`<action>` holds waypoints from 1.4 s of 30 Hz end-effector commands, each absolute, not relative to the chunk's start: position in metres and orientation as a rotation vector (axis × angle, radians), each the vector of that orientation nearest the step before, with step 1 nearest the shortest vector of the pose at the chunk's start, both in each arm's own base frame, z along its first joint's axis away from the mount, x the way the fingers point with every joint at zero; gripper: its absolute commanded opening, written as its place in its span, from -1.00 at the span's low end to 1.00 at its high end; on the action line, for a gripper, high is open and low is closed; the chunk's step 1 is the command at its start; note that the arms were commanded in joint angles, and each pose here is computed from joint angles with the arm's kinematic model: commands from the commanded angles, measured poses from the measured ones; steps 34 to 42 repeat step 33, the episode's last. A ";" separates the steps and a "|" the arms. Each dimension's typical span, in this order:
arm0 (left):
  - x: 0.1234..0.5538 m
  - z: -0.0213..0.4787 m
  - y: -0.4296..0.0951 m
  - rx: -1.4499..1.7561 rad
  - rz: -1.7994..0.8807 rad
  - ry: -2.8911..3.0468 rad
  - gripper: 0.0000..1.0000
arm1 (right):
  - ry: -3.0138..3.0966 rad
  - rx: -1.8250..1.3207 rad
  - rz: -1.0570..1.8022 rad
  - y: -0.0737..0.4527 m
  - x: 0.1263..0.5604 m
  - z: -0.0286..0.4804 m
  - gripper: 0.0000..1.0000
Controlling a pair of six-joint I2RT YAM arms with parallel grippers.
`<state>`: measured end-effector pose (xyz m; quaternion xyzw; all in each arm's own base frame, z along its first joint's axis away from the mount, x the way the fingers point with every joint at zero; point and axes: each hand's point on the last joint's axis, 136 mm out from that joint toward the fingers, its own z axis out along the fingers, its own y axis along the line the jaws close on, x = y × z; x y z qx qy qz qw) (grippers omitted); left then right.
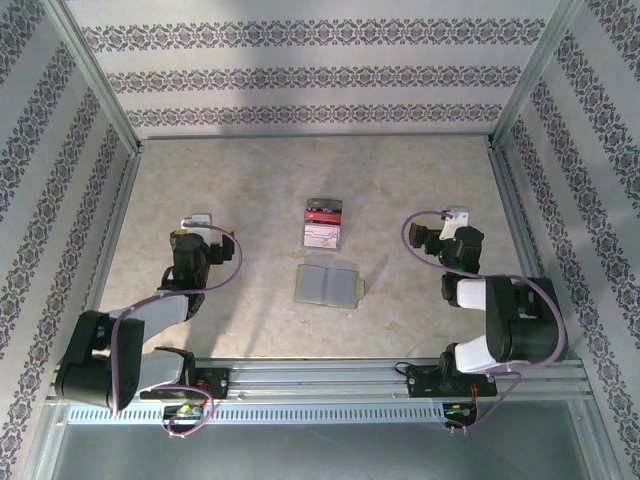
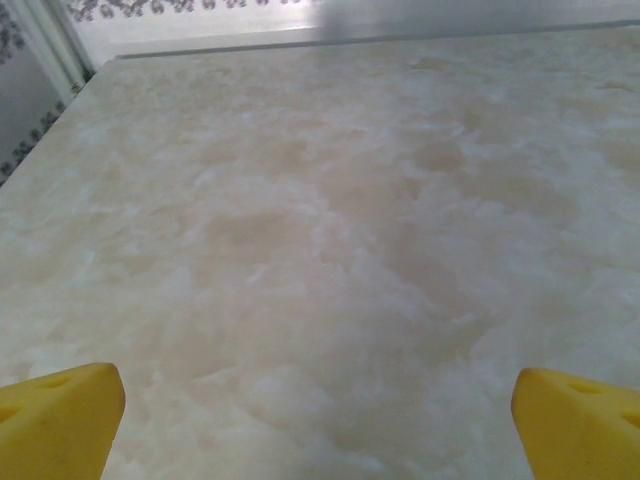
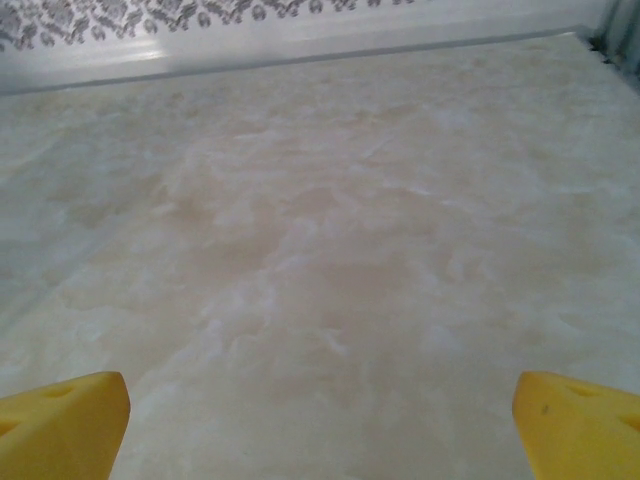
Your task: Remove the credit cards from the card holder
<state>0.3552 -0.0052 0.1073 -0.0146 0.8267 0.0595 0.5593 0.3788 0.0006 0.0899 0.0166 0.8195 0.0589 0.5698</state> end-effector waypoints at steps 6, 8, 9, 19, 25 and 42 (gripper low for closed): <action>0.374 0.121 -0.018 0.100 0.083 1.811 0.99 | 1.869 0.005 0.080 0.005 0.399 0.107 0.96; 0.379 0.114 -0.016 0.095 0.074 1.814 0.99 | 1.869 0.006 0.079 0.005 0.399 0.107 0.96; 0.382 0.106 -0.015 0.092 0.063 1.822 0.99 | 1.871 0.003 0.079 0.005 0.399 0.107 0.96; 0.402 0.089 0.010 -0.042 0.057 1.911 0.99 | 1.868 0.005 0.073 0.005 0.399 0.108 0.96; 0.401 0.088 0.013 -0.054 0.069 1.913 0.99 | 1.871 0.005 0.074 0.005 0.399 0.107 0.96; 0.401 0.088 0.013 -0.052 0.068 1.910 0.99 | 1.871 0.004 0.066 0.005 0.399 0.107 0.96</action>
